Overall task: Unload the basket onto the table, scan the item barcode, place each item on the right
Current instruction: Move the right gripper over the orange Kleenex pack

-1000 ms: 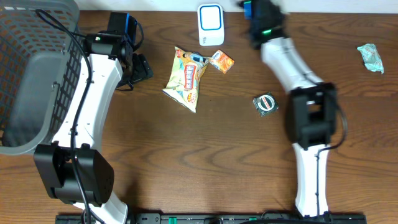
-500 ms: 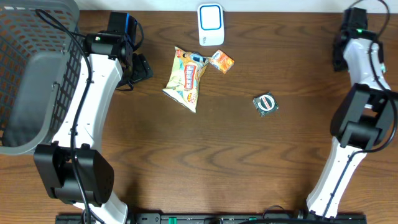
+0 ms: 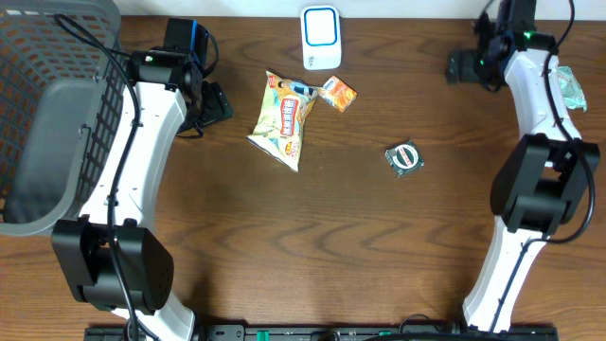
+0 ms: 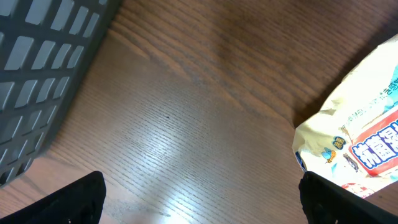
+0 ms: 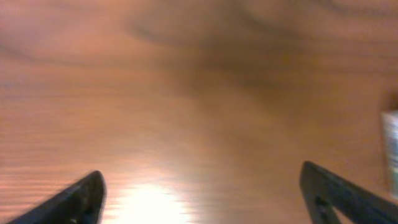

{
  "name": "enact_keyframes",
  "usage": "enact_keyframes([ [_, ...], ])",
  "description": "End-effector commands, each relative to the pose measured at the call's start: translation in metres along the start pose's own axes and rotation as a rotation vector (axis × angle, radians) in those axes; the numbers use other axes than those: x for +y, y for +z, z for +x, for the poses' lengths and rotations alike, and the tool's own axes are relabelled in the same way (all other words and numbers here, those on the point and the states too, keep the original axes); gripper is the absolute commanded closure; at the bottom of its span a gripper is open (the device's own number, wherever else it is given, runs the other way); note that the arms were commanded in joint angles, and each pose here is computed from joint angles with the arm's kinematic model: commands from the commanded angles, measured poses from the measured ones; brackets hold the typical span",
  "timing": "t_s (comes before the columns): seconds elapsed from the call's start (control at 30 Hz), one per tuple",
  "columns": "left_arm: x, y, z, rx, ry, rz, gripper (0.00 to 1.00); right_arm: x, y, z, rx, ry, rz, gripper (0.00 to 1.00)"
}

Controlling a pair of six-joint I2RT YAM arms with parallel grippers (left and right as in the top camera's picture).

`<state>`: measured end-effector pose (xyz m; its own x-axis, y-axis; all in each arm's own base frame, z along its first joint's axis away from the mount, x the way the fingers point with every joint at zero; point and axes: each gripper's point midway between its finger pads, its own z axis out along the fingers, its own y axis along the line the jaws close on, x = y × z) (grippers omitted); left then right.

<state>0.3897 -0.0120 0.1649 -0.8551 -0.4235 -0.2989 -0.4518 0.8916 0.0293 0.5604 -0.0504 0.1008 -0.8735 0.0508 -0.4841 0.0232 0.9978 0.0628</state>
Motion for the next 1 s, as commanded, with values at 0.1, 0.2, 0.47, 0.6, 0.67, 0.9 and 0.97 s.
enact_keyframes([
  [0.1,0.003,-0.002,-0.002,-0.010,0.013,-0.009,0.02,0.145,-0.035,-0.023,-0.109,-0.145,-0.443,0.22],
  [0.2,0.003,-0.002,-0.002,-0.010,0.013,-0.009,0.02,0.201,-0.012,-0.010,-0.098,-0.250,-0.496,0.20],
  [0.47,0.003,-0.002,-0.002,-0.010,0.013,-0.009,0.02,0.248,0.045,0.030,-0.015,-0.329,-0.459,0.32],
  [0.6,0.003,-0.002,-0.002,-0.010,0.013,-0.009,0.02,0.244,0.057,0.045,0.037,-0.330,-0.417,0.46],
  [0.67,0.003,-0.002,-0.002,-0.010,0.013,-0.009,0.02,0.238,0.059,0.050,0.059,-0.326,-0.390,0.55],
  [0.9,0.003,-0.002,-0.002,-0.010,0.013,-0.009,0.02,0.233,0.055,0.084,0.195,-0.374,-0.395,0.88],
  [0.97,0.003,-0.002,-0.002,-0.010,0.013,-0.009,0.02,0.232,0.050,0.102,0.272,-0.371,-0.390,0.98],
])
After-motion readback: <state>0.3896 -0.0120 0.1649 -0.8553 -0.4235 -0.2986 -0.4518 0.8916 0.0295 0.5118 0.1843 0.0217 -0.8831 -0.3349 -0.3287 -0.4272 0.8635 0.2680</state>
